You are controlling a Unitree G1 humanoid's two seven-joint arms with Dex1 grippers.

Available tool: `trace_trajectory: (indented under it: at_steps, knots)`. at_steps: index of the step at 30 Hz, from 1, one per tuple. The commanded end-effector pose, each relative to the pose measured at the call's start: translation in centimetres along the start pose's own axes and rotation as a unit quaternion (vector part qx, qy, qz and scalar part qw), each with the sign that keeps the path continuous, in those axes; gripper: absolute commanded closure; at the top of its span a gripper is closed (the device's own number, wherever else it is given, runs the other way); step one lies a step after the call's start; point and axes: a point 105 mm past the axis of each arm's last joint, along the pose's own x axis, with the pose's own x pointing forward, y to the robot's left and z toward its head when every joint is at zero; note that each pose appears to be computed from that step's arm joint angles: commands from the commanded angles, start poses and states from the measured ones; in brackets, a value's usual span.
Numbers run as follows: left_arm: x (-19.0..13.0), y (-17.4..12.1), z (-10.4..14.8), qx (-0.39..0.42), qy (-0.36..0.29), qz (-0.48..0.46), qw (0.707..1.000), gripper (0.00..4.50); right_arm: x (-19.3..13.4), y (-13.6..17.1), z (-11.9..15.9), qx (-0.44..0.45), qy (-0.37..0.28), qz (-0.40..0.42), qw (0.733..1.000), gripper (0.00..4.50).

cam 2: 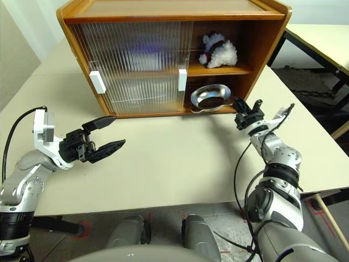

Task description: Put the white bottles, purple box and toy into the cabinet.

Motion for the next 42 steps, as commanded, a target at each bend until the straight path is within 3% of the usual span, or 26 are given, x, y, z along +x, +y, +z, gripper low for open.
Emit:
trace_trajectory:
  at_steps: [1, 12, 23, 31, 36, 42]
  knots:
    - [0.3, -0.3, 0.1, 0.005, 0.004, -0.007, 1.0, 0.0, 1.2, -0.2, -0.2, -0.005, -0.019, -0.018, 1.0, 4.49]
    - [0.4, -0.4, 0.1, 0.007, 0.002, -0.005, 1.0, 0.0, 4.4, -0.5, -0.1, 0.01, -0.096, -0.068, 0.993, 4.49]
    - [0.3, -0.6, 0.2, 0.009, 0.003, -0.002, 1.0, 0.0, 5.6, -0.7, -1.5, 0.004, -0.089, -0.088, 0.992, 4.49]
    - [0.2, -0.7, 0.1, 0.008, 0.004, -0.001, 1.0, 0.0, 4.8, -0.9, 0.2, -0.034, -0.11, -0.086, 0.99, 1.83]
    - [0.4, -0.7, 0.1, 0.007, -0.001, -0.002, 1.0, 0.0, 3.6, -0.8, 1.6, -0.107, -0.11, -0.071, 0.986, 0.03]
    - [0.2, -0.7, 0.1, 0.005, -0.009, 0.006, 1.0, 0.0, 0.8, -0.1, 2.2, -0.25, -0.068, -0.04, 0.965, 0.03]
